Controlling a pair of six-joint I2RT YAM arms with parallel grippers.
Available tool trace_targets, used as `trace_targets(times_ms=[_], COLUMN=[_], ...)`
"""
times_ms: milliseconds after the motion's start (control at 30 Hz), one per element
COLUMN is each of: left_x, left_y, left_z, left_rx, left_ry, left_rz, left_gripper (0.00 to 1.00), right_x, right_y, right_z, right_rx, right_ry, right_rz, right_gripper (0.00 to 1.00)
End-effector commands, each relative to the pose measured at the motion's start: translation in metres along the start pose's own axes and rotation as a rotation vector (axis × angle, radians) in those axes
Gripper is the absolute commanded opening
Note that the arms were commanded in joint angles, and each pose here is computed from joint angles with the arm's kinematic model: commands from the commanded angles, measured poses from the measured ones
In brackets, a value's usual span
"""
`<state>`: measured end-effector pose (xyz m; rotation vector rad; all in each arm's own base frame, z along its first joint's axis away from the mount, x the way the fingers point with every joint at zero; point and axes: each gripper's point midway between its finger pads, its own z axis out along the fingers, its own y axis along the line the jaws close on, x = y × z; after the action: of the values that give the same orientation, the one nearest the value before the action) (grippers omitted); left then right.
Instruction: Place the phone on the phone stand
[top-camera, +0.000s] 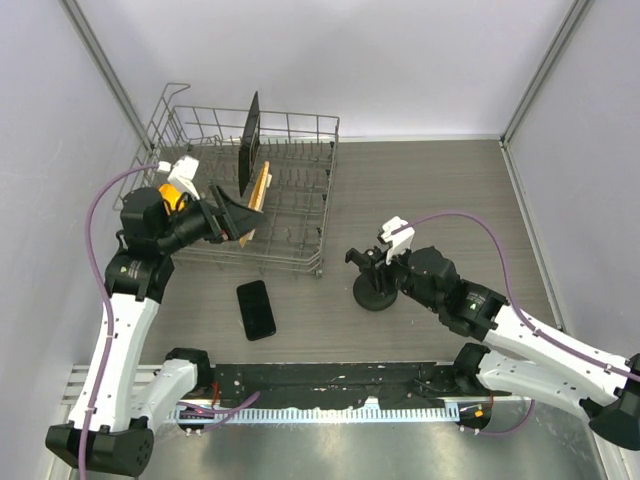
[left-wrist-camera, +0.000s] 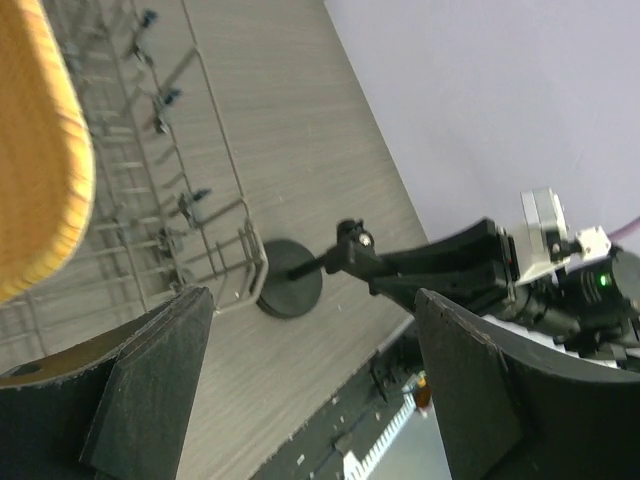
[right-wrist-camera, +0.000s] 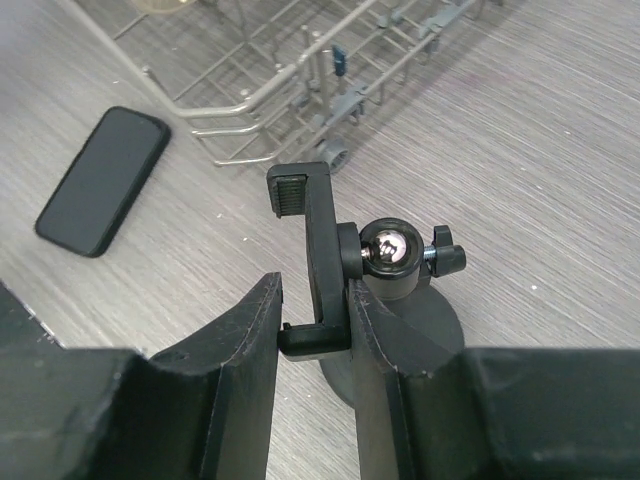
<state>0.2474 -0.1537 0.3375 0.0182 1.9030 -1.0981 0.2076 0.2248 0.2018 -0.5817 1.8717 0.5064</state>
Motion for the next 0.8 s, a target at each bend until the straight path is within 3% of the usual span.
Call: trace_targets(times_ms=[0, 267, 333, 533, 700, 767], left_x=[0.037, 0.123, 0.134, 0.169, 0.186, 0.186], left_y=[-0.008, 0.001, 0.009, 0.001, 0.03, 0.041], left_z=[0.007, 0.023, 0.022, 0.013, -0.001, -0.005], left_rx=[0.065, -0.115, -0.182, -0.165, -0.3, -0.357], left_ry=[0.153, 0.413, 0.423, 0.502, 0.58, 0.581], left_rz=[0.021, 0.123, 0.166, 0.23, 0.25, 0.256], left_gripper=[0.88, 0.87, 0.87, 0.88, 0.84, 0.84], right_x=[-0.029, -0.019, -0.022, -0.021, -0.02, -0.019], right_y=[0.036, 0.033, 0.026, 0.014, 0.002, -0.002], right_z=[-0.003, 0.005, 0.002, -0.003, -0.005, -0.006], right_rx=[-0.255, -0.243, -0.205, -0.141, -0.065, -0.031], right_ry=[-0.061, -0.02, -0.04, -0.075, -0.033, -0.011], right_rz=[-0.044, -0.05, -0.047, -0.021, 0.017, 0.041], right_gripper=[0.0, 0.0, 0.01, 0.01, 0.19, 0.36])
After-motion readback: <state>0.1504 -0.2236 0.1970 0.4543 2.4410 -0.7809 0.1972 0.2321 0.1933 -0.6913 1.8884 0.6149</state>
